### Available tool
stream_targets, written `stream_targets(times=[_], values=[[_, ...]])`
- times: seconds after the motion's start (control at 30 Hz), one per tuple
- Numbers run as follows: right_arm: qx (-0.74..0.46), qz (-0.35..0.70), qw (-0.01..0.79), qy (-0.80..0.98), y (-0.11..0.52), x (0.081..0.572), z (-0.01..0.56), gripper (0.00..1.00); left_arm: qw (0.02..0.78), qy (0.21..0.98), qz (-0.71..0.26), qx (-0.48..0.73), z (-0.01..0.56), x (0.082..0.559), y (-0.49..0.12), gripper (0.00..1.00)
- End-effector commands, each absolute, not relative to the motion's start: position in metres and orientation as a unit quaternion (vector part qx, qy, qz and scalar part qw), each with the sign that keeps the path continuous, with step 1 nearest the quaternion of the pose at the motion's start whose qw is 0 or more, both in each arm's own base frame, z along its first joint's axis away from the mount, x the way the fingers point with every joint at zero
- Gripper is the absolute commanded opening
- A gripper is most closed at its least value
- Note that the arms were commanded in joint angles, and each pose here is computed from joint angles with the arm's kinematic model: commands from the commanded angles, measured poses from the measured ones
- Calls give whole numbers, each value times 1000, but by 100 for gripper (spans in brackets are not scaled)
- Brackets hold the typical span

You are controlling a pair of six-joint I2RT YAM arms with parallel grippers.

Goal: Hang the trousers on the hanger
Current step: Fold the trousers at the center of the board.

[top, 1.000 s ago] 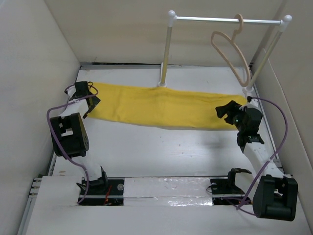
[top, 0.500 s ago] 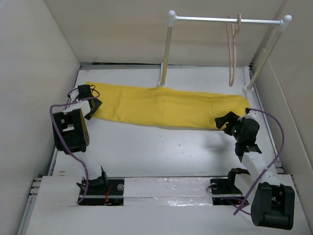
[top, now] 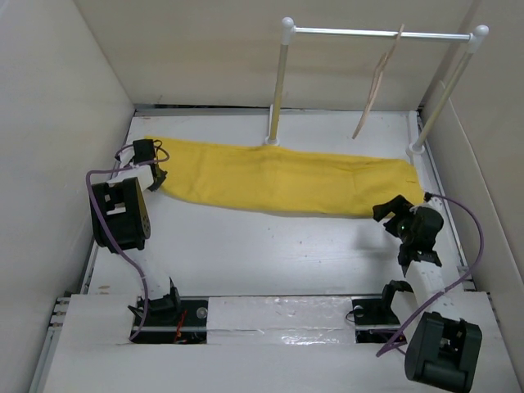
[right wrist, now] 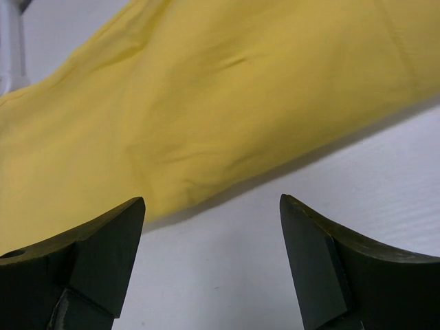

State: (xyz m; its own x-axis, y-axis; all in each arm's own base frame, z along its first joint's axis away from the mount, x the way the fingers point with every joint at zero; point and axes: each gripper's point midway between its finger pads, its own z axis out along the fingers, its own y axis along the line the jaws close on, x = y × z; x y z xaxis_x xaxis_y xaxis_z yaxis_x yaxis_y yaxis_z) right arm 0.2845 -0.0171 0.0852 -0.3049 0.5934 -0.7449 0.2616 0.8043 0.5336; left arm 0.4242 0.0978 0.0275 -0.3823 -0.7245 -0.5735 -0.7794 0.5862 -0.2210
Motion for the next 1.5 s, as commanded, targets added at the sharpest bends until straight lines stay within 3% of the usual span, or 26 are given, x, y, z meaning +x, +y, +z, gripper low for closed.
stream_targets(times=[0.0,0.27,0.47,0.57,0.6,0.63,0.67,0.9,0.97,1.0,1.1,1.17,1.23,1.27,1.3,1.33,1.37,1.4,1.47], values=[[319,131,505,791,-41,274,71,85,281,850,88,-437,12,391,105,0],[366,141,496,775,-60,276,58,86,296,848,83,-431,26,388,98,0],[404,185,470,763,-68,307,54,75,303,850,93,-421,39,386,99,0],[412,202,453,764,-75,322,42,49,301,849,104,-421,42,382,102,0],[421,202,441,766,-80,321,31,17,300,849,110,-422,44,379,103,0],[412,221,435,769,-77,320,29,4,299,846,124,-424,44,375,108,0],[413,232,433,767,-77,318,27,0,294,845,132,-427,40,369,109,0],[421,233,441,758,-69,268,22,0,268,820,165,-479,36,325,124,0],[392,214,478,757,-72,261,42,0,283,805,170,-494,45,311,125,0],[398,214,450,770,-63,248,35,0,302,794,163,-502,56,309,125,0],[384,147,476,777,-75,223,55,0,310,784,170,-510,62,294,126,0],[364,166,504,766,-62,222,71,0,320,774,171,-519,69,286,126,0],[358,148,530,754,-60,214,87,10,327,771,164,-521,72,283,124,0],[356,138,543,748,-62,214,96,27,325,772,161,-522,71,282,123,0],[360,131,551,741,-65,212,101,67,330,771,156,-521,73,285,122,12],[373,101,559,733,-75,209,106,83,331,774,152,-518,74,288,121,46],[379,88,558,733,-80,207,108,96,337,774,149,-515,81,293,122,64],[376,84,566,729,-84,210,113,100,349,777,143,-505,87,301,118,81],[400,87,537,738,-90,213,99,100,369,784,118,-485,99,315,110,83]])
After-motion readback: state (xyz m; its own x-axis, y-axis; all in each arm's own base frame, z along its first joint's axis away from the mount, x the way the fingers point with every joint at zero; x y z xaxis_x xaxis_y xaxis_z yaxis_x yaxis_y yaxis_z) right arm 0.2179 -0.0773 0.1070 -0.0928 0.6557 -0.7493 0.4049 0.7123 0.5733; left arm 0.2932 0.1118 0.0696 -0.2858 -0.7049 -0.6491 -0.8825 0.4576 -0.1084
